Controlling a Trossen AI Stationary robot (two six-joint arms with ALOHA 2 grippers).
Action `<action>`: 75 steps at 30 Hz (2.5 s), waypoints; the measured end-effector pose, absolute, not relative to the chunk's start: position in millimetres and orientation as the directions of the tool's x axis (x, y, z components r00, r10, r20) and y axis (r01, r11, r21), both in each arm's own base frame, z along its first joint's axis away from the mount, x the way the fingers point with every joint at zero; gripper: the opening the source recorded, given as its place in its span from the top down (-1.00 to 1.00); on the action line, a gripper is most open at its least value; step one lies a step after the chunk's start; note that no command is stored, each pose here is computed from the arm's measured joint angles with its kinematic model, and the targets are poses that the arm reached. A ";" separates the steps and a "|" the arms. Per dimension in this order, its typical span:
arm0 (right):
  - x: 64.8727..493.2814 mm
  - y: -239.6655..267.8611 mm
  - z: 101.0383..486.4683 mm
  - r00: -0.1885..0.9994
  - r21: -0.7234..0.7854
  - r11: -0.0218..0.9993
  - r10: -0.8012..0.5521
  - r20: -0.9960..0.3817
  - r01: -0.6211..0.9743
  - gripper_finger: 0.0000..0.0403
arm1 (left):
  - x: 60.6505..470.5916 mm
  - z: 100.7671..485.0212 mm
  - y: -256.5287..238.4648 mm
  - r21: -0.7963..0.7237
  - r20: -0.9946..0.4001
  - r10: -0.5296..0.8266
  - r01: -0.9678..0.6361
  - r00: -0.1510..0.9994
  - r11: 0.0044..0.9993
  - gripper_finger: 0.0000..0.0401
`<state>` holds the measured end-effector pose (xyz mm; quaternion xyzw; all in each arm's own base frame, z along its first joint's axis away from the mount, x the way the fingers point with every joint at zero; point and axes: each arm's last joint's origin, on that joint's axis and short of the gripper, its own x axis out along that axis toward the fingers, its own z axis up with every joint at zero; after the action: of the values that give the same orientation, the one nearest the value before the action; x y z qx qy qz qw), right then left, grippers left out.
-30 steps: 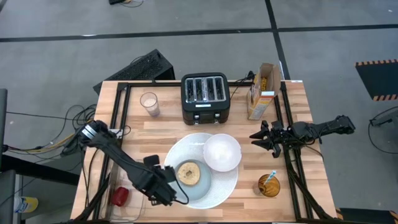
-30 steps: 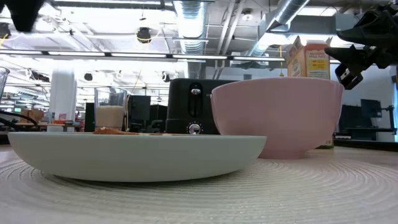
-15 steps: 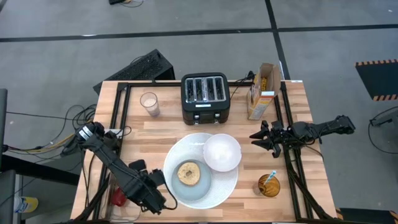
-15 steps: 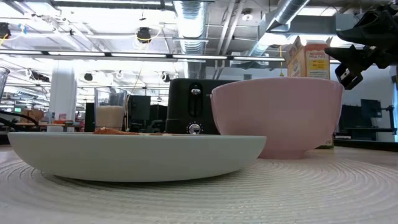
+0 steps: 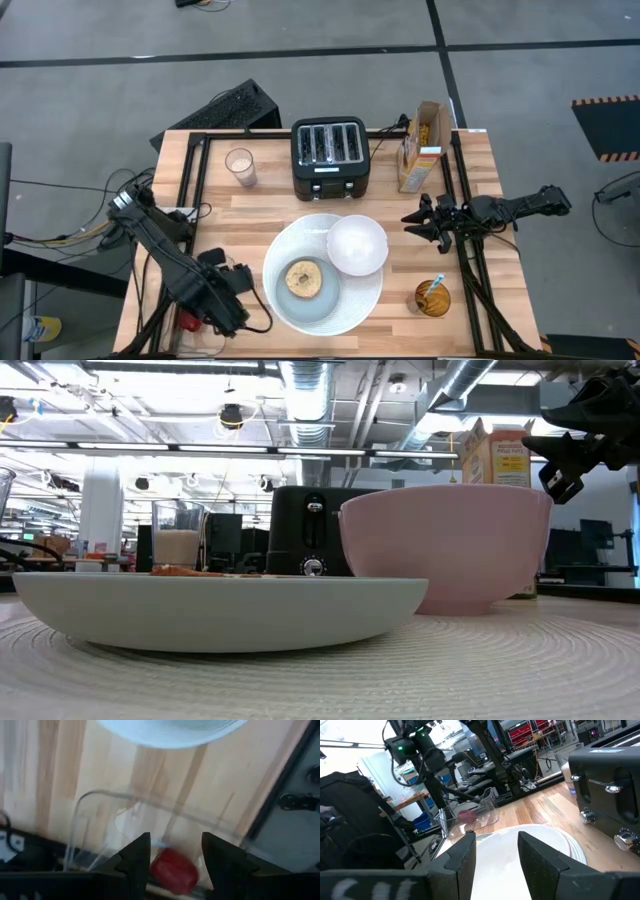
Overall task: Arrange a breakfast setting
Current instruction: Put the red apple on the light blue plate
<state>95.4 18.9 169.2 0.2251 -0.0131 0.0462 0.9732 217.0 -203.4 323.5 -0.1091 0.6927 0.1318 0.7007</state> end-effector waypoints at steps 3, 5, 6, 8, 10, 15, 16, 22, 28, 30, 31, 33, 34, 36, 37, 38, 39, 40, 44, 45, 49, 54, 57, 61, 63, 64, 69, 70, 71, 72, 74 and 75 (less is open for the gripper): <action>95.4 18.9 169.2 0.995 0.437 0.894 0.084 0.047 -0.096 0.17 | 199.5 317.8 -192.1 0.052 -0.999 0.045 -0.378 -0.027 0.924 0.18; 95.3 18.9 169.3 0.995 0.437 0.894 0.085 0.047 -0.097 0.17 | 185.7 314.5 -183.6 0.058 -0.998 0.038 -0.424 -0.055 0.904 0.18; 95.4 18.9 169.2 0.995 0.437 0.894 0.085 0.047 -0.097 0.17 | 180.5 312.6 -180.5 0.047 -0.998 0.023 -0.445 -0.059 0.894 0.18; 95.4 18.9 169.1 0.995 0.437 0.894 0.084 0.046 -0.096 0.17 | 170.6 308.8 -176.6 0.022 -0.998 -0.010 -0.481 -0.062 0.877 0.18; 95.4 18.9 169.2 0.995 0.437 0.894 0.084 0.047 -0.096 0.17 | 159.8 304.7 -173.4 0.015 -0.997 -0.030 -0.523 -0.077 0.852 0.18; 95.4 18.9 169.2 0.995 0.437 0.894 0.084 0.047 -0.096 0.17 | 138.2 292.1 -174.5 0.001 -0.990 -0.084 -0.600 -0.114 0.800 0.18; 95.4 18.9 169.3 0.995 0.437 0.894 0.085 0.047 -0.097 0.17 | 135.3 289.9 -176.1 -0.001 -0.989 -0.092 -0.607 -0.118 0.794 0.18; 95.4 18.9 169.3 0.995 0.437 0.894 0.084 0.047 -0.096 0.17 | 122.7 275.8 -188.0 -0.012 -0.986 -0.114 -0.633 -0.120 0.774 0.17; 95.4 18.9 169.2 0.995 0.437 0.894 0.084 0.046 -0.096 0.17 | 117.5 260.3 -195.8 -0.026 -0.982 -0.151 -0.702 -0.116 0.712 0.02; 95.4 18.9 169.2 0.995 0.437 0.894 0.084 0.047 -0.096 0.17 | 116.4 254.5 -198.6 -0.036 -0.978 -0.174 -0.720 -0.119 0.693 -0.07; 95.4 18.9 169.1 0.995 0.437 0.894 0.084 0.046 -0.096 0.17 | 115.5 251.1 -200.0 -0.038 -0.974 -0.187 -0.729 -0.124 0.683 -0.11; 95.3 18.9 169.3 0.995 0.437 0.894 0.085 0.047 -0.097 0.17 | 114.4 243.4 -202.1 -0.044 -0.969 -0.211 -0.747 -0.130 0.663 -0.21; 95.4 18.9 169.2 0.995 0.437 0.894 0.085 0.047 -0.096 0.17 | 114.0 239.7 -203.4 -0.050 -0.965 -0.225 -0.755 -0.131 0.654 -0.25; 95.4 18.9 169.1 0.995 0.437 0.894 0.084 0.046 -0.096 0.17 | 113.4 233.4 -205.5 -0.066 -0.960 -0.249 -0.764 -0.127 0.642 -0.33; 95.4 18.9 169.2 0.995 0.437 0.894 0.084 0.047 -0.096 0.17 | 113.3 230.2 -206.3 -0.074 -0.956 -0.263 -0.766 -0.127 0.638 -0.37; 95.4 18.9 169.1 0.995 0.437 0.894 0.084 0.046 -0.096 0.17 | 113.6 227.4 -207.2 -0.083 -0.952 -0.277 -0.768 -0.126 0.635 -0.40; 95.4 18.9 169.1 0.995 0.437 0.894 0.084 0.046 -0.096 0.17 | 113.9 225.0 -207.9 -0.092 -0.949 -0.290 -0.769 -0.125 0.632 -0.43; 95.4 18.9 169.2 0.995 0.437 0.894 0.084 0.047 -0.096 0.17 | 114.1 223.0 -208.4 -0.101 -0.947 -0.298 -0.769 -0.121 0.631 -0.45; 95.4 18.9 169.1 0.995 0.437 0.894 0.084 0.046 -0.096 0.17 | 115.8 217.4 -211.0 -0.105 -0.947 -0.298 -0.764 -0.119 0.636 -0.48; 95.4 18.9 169.2 0.995 0.437 0.894 0.085 0.046 -0.096 0.17 | 116.3 215.7 -211.7 -0.099 -0.949 -0.290 -0.765 -0.119 0.637 -0.48; 95.4 18.9 169.2 0.995 0.437 0.894 0.085 0.046 -0.096 0.17 | 119.1 207.1 -216.2 -0.080 -0.956 -0.265 -0.752 -0.129 0.654 -0.48; 95.4 18.9 169.1 0.995 0.437 0.894 0.084 0.046 -0.096 0.17 | 122.8 196.7 -219.2 -0.043 -0.962 -0.228 -0.744 -0.149 0.667 -0.48; 95.4 18.9 169.2 0.995 0.437 0.894 0.084 0.047 -0.096 0.17 | 124.0 190.8 -221.1 -0.017 -0.964 -0.208 -0.745 -0.164 0.667 -0.48; 95.4 18.9 169.2 0.995 0.437 0.894 0.084 0.047 -0.096 0.17 | 126.2 182.0 -225.0 0.006 -0.965 -0.191 -0.742 -0.180 0.670 -0.48; 95.4 18.9 169.2 0.995 0.437 0.894 0.084 0.047 -0.096 0.17 | 127.0 178.8 -226.4 0.017 -0.965 -0.182 -0.738 -0.189 0.675 -0.48; 95.4 18.9 169.2 0.995 0.437 0.894 0.084 0.046 -0.096 0.17 | 127.3 178.0 -226.8 0.020 -0.964 -0.182 -0.738 -0.192 0.675 -0.48; 95.4 18.9 169.2 0.995 0.437 0.894 0.084 0.047 -0.096 0.17 | 128.1 175.0 -227.3 0.027 -0.966 -0.170 -0.727 -0.196 0.686 -0.48; 95.4 18.9 169.1 0.995 0.437 0.894 0.084 0.046 -0.096 0.17 | 128.2 174.4 -227.5 0.028 -0.966 -0.168 -0.724 -0.197 0.689 -0.48; 95.4 18.9 169.1 0.995 0.437 0.894 0.084 0.046 -0.096 0.17 | 128.2 174.1 -227.5 0.028 -0.966 -0.166 -0.722 -0.197 0.692 -0.48; 95.4 18.9 169.2 0.995 0.437 0.894 0.085 0.047 -0.097 0.17 | 128.1 173.7 -227.2 0.029 -0.966 -0.165 -0.721 -0.197 0.692 -0.48; 95.4 18.9 169.1 0.995 0.437 0.894 0.084 0.046 -0.096 0.17 | 127.9 173.5 -226.8 0.031 -0.967 -0.161 -0.720 -0.196 0.693 -0.48; 95.4 18.9 169.2 0.995 0.437 0.894 0.084 0.047 -0.096 0.17 | 127.8 173.4 -226.6 0.033 -0.968 -0.158 -0.719 -0.197 0.694 -0.48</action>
<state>95.4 18.9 169.2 0.2251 -0.0132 0.0463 0.9731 127.8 -226.6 173.4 -0.2996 0.7317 0.2512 0.5583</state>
